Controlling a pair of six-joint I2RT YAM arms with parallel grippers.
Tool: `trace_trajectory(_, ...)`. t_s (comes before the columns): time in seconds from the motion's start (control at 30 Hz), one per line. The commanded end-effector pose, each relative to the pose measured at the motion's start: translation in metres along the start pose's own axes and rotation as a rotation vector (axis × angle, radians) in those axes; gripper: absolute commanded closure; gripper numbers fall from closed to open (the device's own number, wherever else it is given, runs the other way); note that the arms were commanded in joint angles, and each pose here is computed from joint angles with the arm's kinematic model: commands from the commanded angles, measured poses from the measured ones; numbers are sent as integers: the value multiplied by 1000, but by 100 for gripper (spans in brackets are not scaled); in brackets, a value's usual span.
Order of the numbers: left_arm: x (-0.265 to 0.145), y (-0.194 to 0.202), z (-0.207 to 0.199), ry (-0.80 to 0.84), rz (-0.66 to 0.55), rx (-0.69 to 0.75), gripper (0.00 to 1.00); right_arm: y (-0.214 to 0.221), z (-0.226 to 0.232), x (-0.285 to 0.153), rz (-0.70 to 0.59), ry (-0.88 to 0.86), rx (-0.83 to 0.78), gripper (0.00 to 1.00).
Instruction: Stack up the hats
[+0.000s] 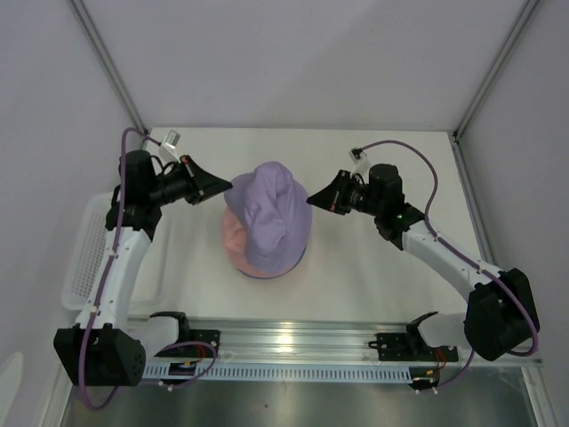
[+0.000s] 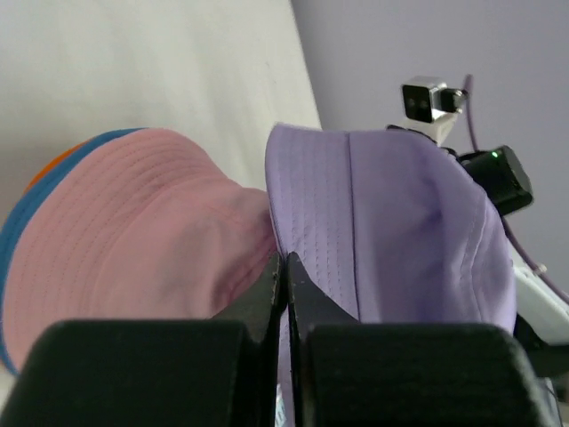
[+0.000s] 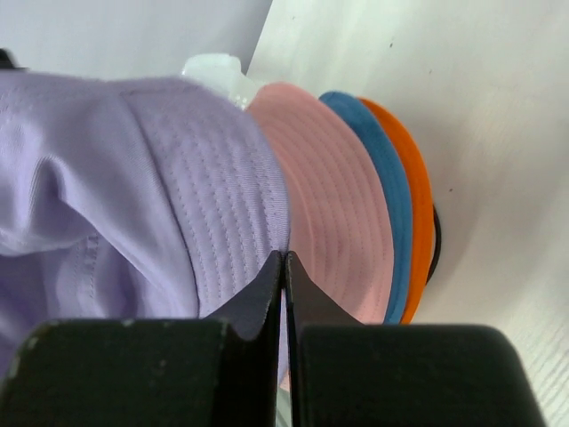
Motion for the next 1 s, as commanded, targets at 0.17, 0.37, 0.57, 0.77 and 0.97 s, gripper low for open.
trace_trajectory(0.17, -43, -11, -26, -222, -59, 45, 99, -30, 16, -12, -51, 20, -94, 100)
trace_trajectory(0.37, -65, -5, -3, -387, -102, 44, 99, -25, 6, -12, -28, 45, -92, 100)
trace_trajectory(0.57, -59, 1, 53, -515, -117, 23, 99, -6, -16, -1, 57, 86, -74, 100)
trace_trajectory(0.77, -33, -11, 95, -550, -111, -9, 99, 12, -45, 13, 136, 142, -74, 100)
trace_trajectory(0.97, -16, -18, 129, -597, -94, -37, 99, 24, -69, 29, 206, 183, -67, 100)
Point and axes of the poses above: each gripper's point midway between its finger pads, its own x axis out along the fingers, its own z axis along the line the jaws close on, y = z × x, the point moved 1 cm from there along -x, back along the fingers, and after that the axes turned 6 degrees about -x, right-handed, at the moved point
